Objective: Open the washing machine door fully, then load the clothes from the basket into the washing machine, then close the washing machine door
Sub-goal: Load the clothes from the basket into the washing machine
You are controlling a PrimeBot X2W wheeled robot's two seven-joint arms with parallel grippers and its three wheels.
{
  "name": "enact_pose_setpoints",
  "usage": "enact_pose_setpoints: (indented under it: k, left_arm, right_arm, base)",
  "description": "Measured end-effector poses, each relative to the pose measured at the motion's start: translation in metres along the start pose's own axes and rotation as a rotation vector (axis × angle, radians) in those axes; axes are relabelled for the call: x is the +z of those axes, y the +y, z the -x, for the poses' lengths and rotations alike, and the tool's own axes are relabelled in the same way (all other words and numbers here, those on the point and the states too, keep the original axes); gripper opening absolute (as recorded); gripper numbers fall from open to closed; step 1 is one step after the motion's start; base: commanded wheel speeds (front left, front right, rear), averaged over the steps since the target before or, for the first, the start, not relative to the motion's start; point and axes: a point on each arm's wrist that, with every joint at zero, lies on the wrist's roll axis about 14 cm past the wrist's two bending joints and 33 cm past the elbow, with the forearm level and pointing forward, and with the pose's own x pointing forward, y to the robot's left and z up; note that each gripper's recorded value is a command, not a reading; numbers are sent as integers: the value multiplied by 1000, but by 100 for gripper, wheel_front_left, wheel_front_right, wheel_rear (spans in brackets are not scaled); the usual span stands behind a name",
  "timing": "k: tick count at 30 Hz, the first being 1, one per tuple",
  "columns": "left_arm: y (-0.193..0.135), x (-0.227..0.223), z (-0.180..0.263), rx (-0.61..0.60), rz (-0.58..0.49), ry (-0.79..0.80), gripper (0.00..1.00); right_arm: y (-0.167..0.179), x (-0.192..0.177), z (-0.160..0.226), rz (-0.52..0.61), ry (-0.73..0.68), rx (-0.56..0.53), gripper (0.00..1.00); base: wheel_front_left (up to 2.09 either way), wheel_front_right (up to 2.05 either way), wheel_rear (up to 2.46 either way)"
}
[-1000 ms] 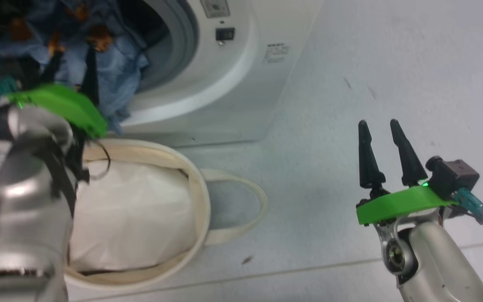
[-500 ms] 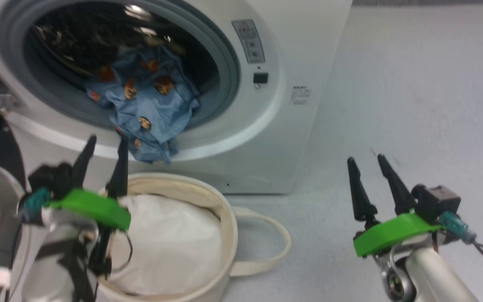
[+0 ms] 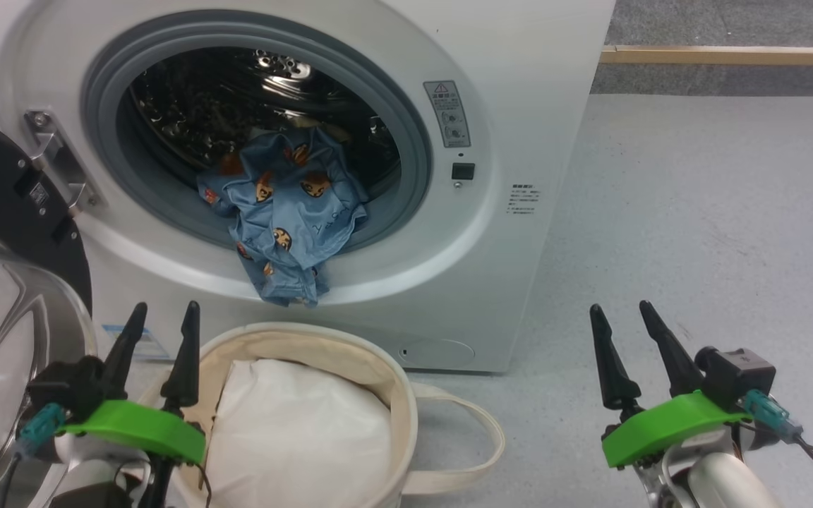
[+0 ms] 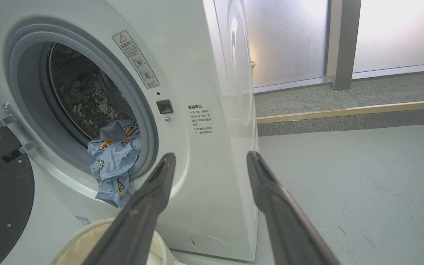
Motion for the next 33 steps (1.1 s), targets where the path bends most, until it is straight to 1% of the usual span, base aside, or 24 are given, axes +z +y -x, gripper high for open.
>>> enact_pose_setpoints:
  k: [11,33]
  left_arm:
    - [2,5,-4,7,6,-18,100]
    - [-4,-2,-7,-5,14,-2,100]
  right_arm:
    - [-2,0,3,2,-1,-7,100]
    - [-6,-1,5,3,4,-21,100]
  base:
    - [0,0,0]
    - [0,0,0]
